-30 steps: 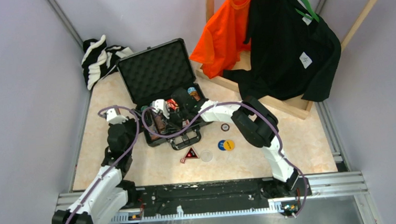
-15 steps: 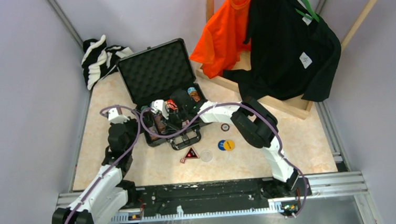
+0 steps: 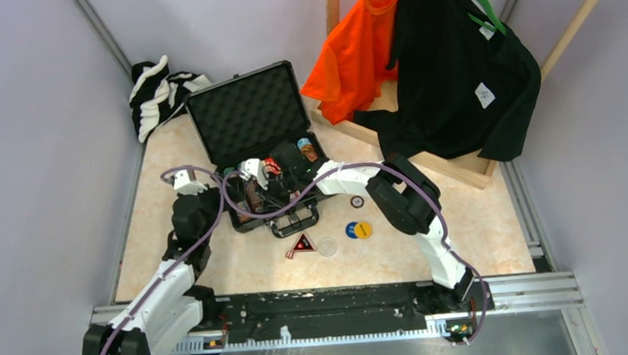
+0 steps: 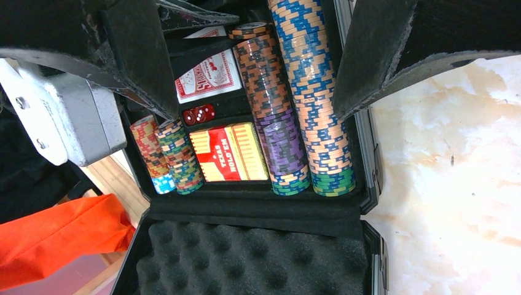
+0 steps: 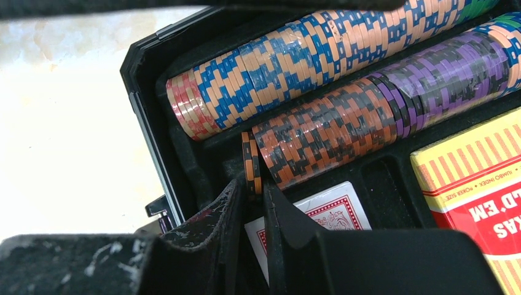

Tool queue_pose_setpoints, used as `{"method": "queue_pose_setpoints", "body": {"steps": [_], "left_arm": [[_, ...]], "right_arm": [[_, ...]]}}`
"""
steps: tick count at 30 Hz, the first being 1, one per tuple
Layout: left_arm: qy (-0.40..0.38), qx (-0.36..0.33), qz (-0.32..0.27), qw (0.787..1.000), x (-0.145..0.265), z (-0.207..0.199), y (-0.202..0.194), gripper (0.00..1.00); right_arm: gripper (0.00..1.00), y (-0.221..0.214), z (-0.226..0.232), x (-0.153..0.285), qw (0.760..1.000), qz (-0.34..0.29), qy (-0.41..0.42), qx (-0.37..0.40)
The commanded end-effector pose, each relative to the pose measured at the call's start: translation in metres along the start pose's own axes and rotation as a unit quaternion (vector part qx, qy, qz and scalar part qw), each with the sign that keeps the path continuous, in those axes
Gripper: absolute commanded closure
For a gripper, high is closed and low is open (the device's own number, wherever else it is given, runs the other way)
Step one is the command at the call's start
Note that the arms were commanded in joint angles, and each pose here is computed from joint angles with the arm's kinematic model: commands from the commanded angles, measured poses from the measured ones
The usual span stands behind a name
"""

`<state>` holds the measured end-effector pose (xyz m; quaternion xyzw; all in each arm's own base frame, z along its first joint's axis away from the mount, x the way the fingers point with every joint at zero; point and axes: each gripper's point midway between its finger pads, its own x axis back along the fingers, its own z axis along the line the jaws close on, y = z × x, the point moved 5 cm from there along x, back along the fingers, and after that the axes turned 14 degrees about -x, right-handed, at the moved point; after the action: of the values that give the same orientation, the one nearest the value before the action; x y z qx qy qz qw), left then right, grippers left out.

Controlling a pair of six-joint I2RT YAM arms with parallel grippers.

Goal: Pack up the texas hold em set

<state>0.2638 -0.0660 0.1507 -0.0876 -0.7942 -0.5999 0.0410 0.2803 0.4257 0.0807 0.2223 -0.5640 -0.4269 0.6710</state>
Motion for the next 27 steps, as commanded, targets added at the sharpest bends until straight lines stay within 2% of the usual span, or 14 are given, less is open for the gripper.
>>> {"method": "queue_pose_setpoints", "body": {"steps": [1,21,27], "left_arm": [[-0.015,-0.003,-0.006,1.0,0.0,-0.002,-0.001,0.0],[-0.028,-0.004,-0.008,1.0,0.001,-0.005,-0.001,0.0],[-0.031,0.0,-0.01,0.999,0.001,-0.005,-0.002,0.0]], "right_arm": [[0.79,0.05,-0.005,0.019,0.995,-0.07,-0.038,0.053],[0.73,0.075,-0.02,0.05,0.989,-0.109,-0.078,0.058],[0.74,0.082,-0.03,0.085,0.98,-0.152,-0.126,0.033]]}}
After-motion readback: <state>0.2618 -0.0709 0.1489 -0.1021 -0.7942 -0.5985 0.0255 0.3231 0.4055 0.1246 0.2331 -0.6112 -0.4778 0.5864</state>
